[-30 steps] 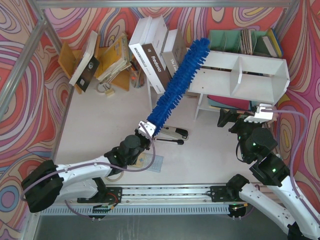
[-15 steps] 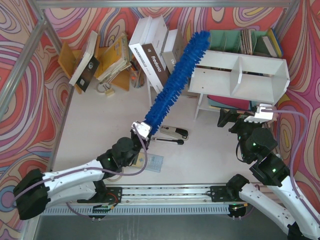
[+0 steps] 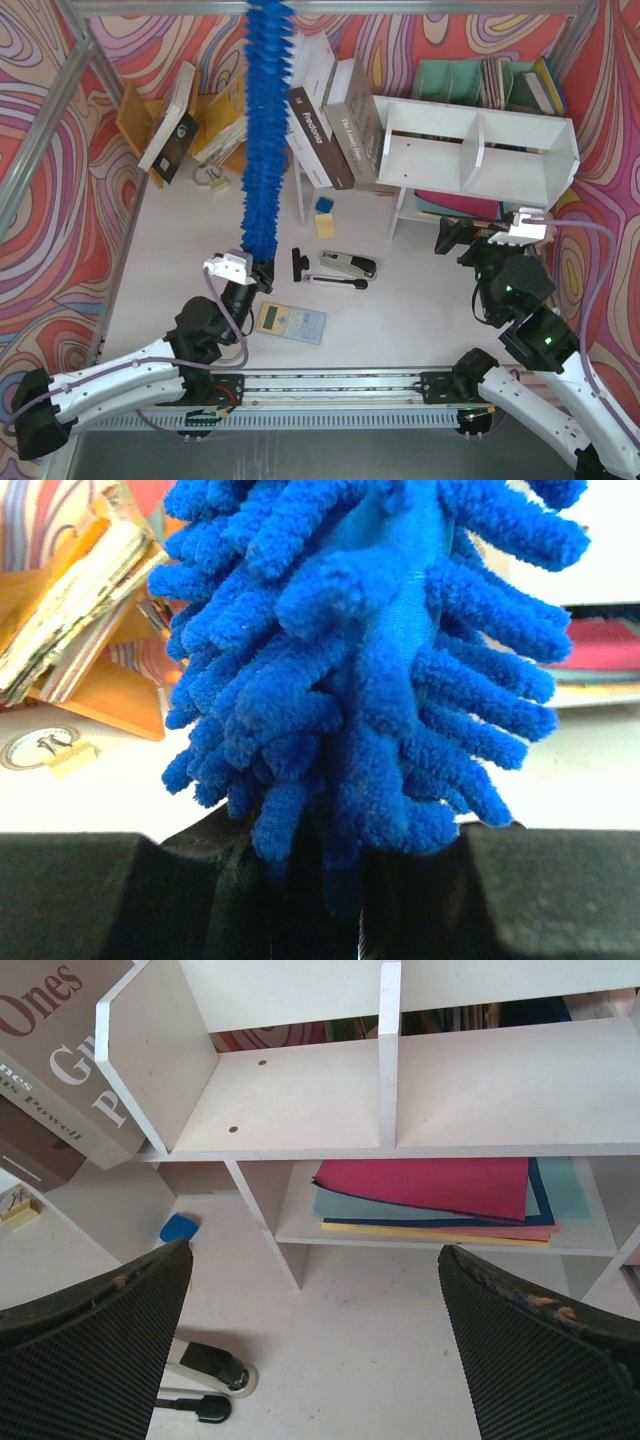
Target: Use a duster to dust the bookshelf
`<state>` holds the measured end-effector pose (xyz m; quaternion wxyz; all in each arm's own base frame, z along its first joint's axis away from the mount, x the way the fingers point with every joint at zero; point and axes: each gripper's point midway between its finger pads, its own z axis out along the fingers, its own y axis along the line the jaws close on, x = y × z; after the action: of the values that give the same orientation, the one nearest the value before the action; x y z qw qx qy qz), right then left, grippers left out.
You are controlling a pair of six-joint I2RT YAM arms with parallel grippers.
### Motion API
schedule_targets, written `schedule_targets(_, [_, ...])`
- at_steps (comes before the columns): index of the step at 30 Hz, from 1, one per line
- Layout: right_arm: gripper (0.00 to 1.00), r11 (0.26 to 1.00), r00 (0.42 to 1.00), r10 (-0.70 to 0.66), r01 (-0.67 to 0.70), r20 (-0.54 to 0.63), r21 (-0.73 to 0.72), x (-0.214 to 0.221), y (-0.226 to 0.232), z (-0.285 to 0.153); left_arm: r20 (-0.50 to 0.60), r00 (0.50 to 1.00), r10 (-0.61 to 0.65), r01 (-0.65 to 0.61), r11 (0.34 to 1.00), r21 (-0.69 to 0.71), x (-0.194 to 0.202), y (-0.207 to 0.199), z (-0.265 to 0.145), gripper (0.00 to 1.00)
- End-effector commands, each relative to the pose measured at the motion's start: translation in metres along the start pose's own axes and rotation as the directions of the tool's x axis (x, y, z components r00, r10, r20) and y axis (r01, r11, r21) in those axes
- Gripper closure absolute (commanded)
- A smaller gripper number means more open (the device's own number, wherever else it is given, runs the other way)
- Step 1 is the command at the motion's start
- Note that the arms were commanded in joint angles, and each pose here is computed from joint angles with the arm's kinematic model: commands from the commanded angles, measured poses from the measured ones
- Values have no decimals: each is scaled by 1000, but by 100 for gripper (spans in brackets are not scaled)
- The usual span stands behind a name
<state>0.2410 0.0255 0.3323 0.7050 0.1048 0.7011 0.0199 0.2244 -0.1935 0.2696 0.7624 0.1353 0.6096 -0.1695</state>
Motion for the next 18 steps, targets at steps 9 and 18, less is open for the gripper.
schedule_targets(9, [1, 1000, 1000, 0, 0, 5, 3, 0, 2, 4, 39, 997, -70, 74, 989, -125, 16, 17, 12, 100])
schedule_targets(18, [1, 1000, 1000, -5, 5, 6, 7, 0, 1, 4, -65, 997, -34, 27, 994, -106, 69, 10, 25, 100])
